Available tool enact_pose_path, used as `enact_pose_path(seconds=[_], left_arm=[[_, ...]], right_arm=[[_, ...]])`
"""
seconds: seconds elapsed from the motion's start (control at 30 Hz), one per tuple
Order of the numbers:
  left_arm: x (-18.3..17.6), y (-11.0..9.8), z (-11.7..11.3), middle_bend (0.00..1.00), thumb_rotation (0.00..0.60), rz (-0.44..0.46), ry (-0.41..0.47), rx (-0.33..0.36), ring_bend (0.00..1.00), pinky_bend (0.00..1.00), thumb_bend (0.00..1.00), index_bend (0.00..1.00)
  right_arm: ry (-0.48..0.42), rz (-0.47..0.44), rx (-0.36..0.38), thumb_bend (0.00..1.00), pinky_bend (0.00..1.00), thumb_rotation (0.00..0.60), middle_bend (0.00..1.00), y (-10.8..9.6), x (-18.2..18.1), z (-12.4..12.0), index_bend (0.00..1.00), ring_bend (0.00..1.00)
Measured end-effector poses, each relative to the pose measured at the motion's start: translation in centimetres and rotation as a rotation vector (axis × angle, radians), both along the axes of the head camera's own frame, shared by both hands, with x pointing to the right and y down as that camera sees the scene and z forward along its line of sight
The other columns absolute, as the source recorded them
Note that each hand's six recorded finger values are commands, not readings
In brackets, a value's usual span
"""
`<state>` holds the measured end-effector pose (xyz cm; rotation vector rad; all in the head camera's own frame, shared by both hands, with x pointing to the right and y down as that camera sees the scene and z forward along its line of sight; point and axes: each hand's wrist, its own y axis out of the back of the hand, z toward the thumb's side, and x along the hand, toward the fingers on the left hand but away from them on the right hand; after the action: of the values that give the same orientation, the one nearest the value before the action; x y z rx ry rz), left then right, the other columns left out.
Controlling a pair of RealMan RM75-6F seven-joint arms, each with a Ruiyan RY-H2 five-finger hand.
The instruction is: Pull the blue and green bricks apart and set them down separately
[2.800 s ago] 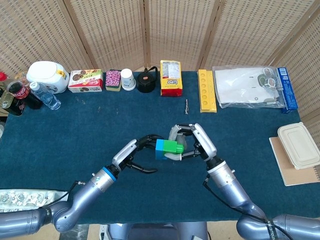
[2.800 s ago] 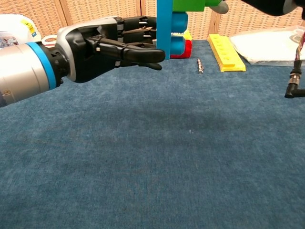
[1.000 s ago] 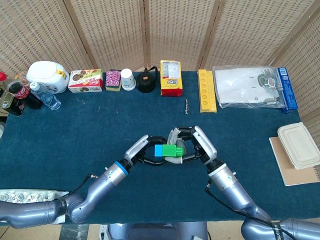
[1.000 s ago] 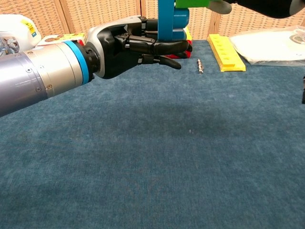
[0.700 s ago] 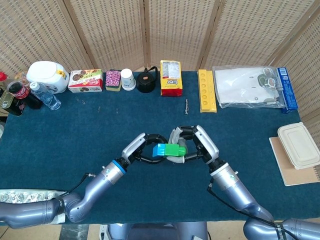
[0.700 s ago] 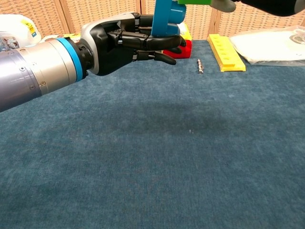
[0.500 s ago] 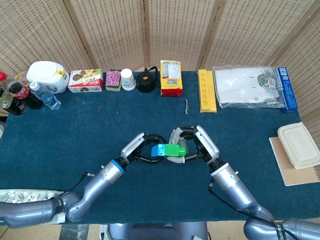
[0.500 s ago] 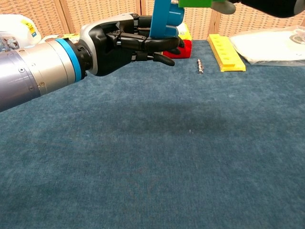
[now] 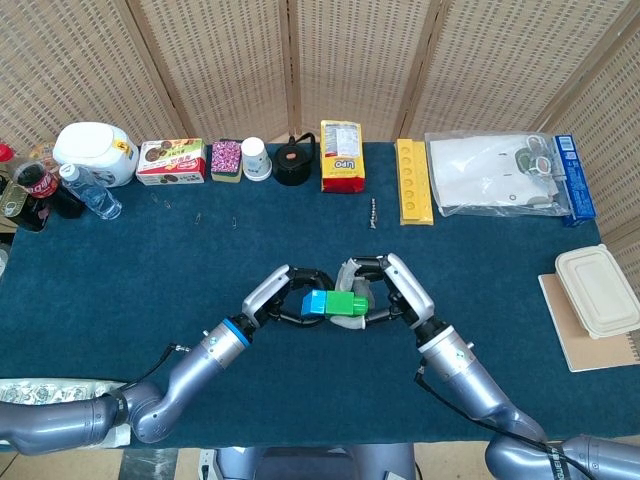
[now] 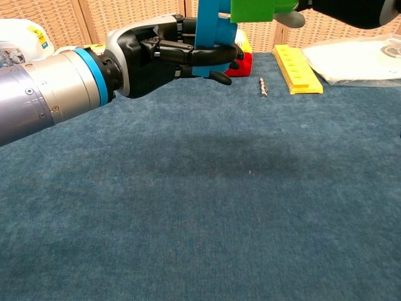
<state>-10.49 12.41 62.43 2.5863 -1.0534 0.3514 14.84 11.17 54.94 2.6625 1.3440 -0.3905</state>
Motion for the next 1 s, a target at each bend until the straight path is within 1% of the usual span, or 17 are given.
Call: enact_pose_path(seconds=[0.17,0.5,0.9,1.0], left_arm=[[0.3,0.1,-0.2,0.51,0.6,-0.002,0.02,-0.006,0.37,0.37,0.4,0.74],[-0.9,-0.7,-0.2,0.52,0.6,-0.046,0.029,-0.007,0.37,0.37,0.4,0.76],[-2.3,-1.3,0.2,0.52,0.6,-0.08,0.037,-0.018,0.38,0.37,0.4,0.76],[-2.6,-1.2,0.2,0.52,0.6,-0.077,0.033,-0.014,0.38,0.37,0.4,0.76]], right_arm=[[0.029,-0.017,0.005,0.13,0.79,0.6,0.74,0.2,-0.2,0.5,0.8,0.78],[0.026,0.003,0.007,0.13,0.79,0.6,0.74,-0.2,0.5,0.2,0.8,0.78],[0.037,0.009,-0.002,0.13,0.79,0.6,0.74,-0.5,1.1,0.5,0.8,0.78],[0.041,0.012,-0.008,0.13,0.79,0.6,0.74,-0.6,1.3,0.6,0.8,0.78]])
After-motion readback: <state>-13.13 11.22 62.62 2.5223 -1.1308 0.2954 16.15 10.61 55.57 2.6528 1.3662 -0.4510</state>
